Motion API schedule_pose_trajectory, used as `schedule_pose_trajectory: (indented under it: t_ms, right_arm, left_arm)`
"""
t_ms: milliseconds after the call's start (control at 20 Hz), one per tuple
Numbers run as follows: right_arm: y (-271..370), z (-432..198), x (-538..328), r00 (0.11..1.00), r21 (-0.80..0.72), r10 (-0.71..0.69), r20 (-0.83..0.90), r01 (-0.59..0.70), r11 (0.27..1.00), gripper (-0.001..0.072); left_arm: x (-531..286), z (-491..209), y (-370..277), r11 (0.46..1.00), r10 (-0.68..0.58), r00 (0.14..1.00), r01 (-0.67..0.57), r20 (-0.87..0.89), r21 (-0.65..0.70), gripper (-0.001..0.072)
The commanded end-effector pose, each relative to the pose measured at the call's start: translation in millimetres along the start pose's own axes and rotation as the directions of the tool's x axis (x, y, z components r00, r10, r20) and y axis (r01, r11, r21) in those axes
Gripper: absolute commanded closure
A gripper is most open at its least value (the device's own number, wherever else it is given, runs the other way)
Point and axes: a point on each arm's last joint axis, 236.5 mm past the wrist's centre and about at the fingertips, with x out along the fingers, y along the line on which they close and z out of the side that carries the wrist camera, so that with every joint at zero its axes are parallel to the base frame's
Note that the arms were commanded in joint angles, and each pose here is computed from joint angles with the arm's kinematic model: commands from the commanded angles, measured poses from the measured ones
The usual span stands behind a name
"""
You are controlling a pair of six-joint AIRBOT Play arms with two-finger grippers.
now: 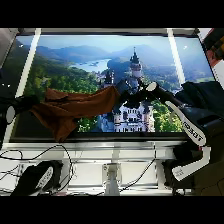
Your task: Fold the clothes and pants, and hang the long-sleeved shirts on hangers.
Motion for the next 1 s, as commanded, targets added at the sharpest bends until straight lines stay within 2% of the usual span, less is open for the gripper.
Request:
schedule_pose_trajectory:
  t_ms: [0,150,400,600,700,800,900,950]
  right_arm:
    - [13,-3,9,0.998,0.058,0.054,-0.010,-0.053,0.997,0.0304]
    - [17,-3,15,0.998,0.080,0.058,0.005,-0.058,0.995,0.0304]
    - [22,10,19,0.995,0.216,0.060,0.080,-0.076,0.973,0.0308]
    - [29,10,27,0.992,0.222,0.059,0.114,-0.083,0.972,0.0313]
    - [34,10,30,0.989,0.219,0.059,0.133,-0.088,0.972,0.0371]
    - [32,12,30,0.988,0.210,0.054,0.146,-0.084,0.974,0.0562]
    - [29,19,27,0.986,0.207,0.052,0.160,-0.085,0.975,0.0693]
    - [27,23,24,0.984,0.209,0.050,0.170,-0.085,0.974,0.0694]
  left_arm:
    - [0,-2,-3,1.000,-0.011,1.000,0.011,-0.007,-0.008,0.0686]
    - [0,-2,-3,1.000,-0.011,1.000,0.011,-0.007,-0.008,0.0686]
    - [0,-2,-3,1.000,-0.011,1.000,0.011,-0.006,-0.008,0.0686]
    - [0,-2,-3,1.000,-0.011,1.000,0.011,-0.006,-0.007,0.0686]
    - [0,-2,-3,1.000,-0.011,1.000,0.011,-0.006,-0.007,0.0686]
    - [0,-2,-3,1.000,-0.011,1.000,0.011,-0.006,-0.007,0.0685]
    - [0,-1,-3,1.000,-0.011,1.000,0.011,-0.006,-0.007,0.0686]
    - [0,-1,-3,1.000,-0.011,1.000,0.011,-0.006,-0.007,0.0686]
